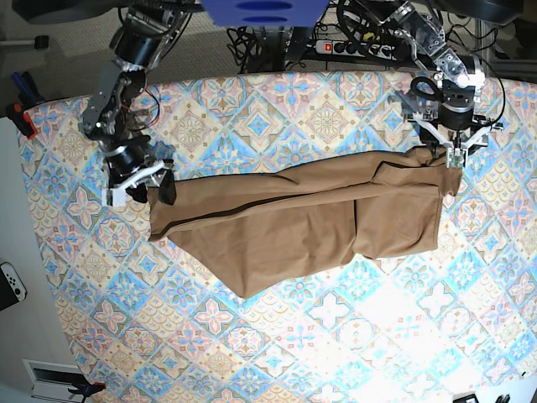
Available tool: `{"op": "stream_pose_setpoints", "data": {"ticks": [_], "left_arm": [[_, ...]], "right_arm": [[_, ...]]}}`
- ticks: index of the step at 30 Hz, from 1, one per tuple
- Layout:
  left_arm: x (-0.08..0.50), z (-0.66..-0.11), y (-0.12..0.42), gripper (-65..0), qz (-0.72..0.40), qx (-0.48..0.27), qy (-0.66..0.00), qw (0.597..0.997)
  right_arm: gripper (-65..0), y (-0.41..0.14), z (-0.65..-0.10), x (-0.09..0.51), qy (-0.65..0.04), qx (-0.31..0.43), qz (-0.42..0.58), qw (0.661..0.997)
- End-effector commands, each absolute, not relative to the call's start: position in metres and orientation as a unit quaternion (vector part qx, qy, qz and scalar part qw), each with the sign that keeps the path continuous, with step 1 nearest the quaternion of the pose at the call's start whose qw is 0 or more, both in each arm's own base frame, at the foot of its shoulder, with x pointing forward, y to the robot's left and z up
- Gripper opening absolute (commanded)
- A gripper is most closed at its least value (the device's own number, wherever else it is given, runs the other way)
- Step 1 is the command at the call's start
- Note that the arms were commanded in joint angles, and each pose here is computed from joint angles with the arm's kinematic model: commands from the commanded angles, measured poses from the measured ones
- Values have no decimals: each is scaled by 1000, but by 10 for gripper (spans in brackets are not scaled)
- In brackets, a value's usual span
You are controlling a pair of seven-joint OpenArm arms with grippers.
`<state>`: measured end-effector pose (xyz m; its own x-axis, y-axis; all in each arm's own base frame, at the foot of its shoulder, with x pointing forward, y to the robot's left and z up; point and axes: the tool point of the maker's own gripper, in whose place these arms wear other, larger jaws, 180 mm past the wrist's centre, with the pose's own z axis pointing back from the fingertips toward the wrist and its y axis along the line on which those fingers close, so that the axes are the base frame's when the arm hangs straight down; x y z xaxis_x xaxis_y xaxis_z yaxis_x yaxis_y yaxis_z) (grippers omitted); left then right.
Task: Layout the t-shirt on the table in an organized manner, then fold the t-shirt properly
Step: 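Regrasp the folded shirt ends with both grippers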
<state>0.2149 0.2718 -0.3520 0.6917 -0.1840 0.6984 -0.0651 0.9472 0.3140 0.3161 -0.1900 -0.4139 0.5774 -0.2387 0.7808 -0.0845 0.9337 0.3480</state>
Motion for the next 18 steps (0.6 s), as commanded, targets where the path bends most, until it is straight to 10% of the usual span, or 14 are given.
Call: {"op": "stream_pose_setpoints", "data": {"ticks": [1,18], "left_arm": [[221,-341,272,-311,-31,164,-412,896],[208,-327,293,-227,56,133,-466,873]], "right_arm": [[-237,-193,-405,322,-471,175,-42,864],[-237,-164,-408,324,-460,196,-3,866]]}}
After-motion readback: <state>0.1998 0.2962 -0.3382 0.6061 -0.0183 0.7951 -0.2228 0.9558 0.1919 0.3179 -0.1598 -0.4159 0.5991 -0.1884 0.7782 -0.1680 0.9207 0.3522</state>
